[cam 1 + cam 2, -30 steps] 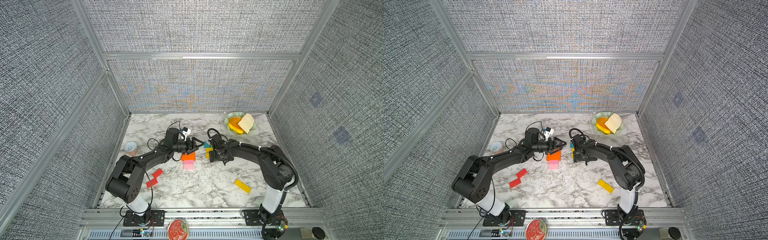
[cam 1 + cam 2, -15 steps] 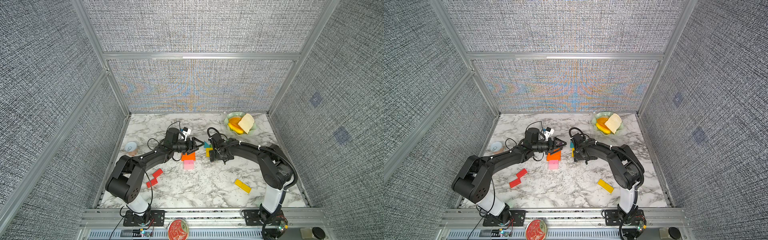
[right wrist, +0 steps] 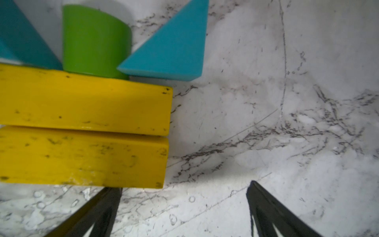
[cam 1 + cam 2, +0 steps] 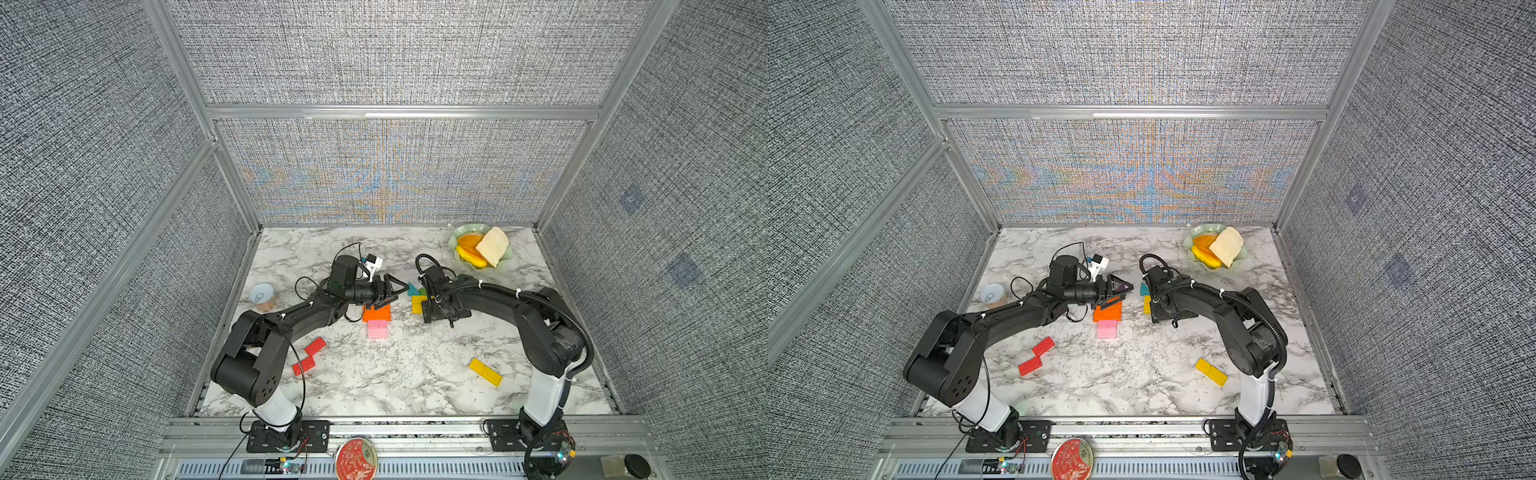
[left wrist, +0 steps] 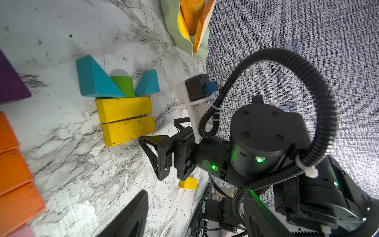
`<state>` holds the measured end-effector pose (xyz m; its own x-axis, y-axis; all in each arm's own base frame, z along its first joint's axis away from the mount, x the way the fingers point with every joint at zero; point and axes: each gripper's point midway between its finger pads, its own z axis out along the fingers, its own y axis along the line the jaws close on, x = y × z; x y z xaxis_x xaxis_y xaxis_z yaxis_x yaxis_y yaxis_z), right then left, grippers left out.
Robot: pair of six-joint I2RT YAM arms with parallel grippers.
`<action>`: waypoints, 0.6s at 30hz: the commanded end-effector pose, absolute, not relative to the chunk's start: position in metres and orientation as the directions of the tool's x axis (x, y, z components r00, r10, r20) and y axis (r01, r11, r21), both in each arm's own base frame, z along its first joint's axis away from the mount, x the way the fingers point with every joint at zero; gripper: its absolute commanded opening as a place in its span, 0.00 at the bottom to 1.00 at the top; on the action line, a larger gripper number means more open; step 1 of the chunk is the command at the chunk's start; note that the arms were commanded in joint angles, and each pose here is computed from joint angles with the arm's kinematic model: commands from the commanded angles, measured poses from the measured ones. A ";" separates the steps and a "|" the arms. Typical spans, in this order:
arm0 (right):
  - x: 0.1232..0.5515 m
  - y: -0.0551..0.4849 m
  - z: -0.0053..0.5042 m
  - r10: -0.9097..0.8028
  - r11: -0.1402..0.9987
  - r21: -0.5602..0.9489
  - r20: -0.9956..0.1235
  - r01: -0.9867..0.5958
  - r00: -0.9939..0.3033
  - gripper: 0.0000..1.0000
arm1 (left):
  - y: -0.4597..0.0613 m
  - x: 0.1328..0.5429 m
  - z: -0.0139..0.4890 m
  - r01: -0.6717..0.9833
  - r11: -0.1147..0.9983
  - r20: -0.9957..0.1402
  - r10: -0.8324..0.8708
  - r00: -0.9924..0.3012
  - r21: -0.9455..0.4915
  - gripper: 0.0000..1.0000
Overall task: Assemble a carrot with building blocks
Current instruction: Assemble the building block at the center of the board.
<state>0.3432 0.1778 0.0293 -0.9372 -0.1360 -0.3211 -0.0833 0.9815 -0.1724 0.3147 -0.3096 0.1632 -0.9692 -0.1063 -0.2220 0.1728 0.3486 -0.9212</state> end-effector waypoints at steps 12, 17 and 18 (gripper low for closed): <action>0.347 0.173 0.035 -0.140 0.976 -0.204 -0.328 -0.075 -0.934 0.98 | -0.311 0.316 0.171 0.201 0.327 -0.248 -0.108 -0.963 -0.923 0.75; 0.348 0.174 0.034 -0.142 0.976 -0.204 -0.324 -0.078 -0.935 0.98 | -0.311 0.316 0.172 0.203 0.326 -0.249 -0.106 -0.963 -0.923 0.75; 0.348 0.173 0.034 -0.142 0.976 -0.204 -0.323 -0.078 -0.936 0.98 | -0.312 0.316 0.172 0.203 0.326 -0.249 -0.106 -0.963 -0.923 0.74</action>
<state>0.3494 0.1768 0.0328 -0.9335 -0.1390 -0.3305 -0.0799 0.9793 -0.1861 0.3152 -0.3099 0.1645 -0.9691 -0.1093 -0.2211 0.1717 0.3445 -0.9229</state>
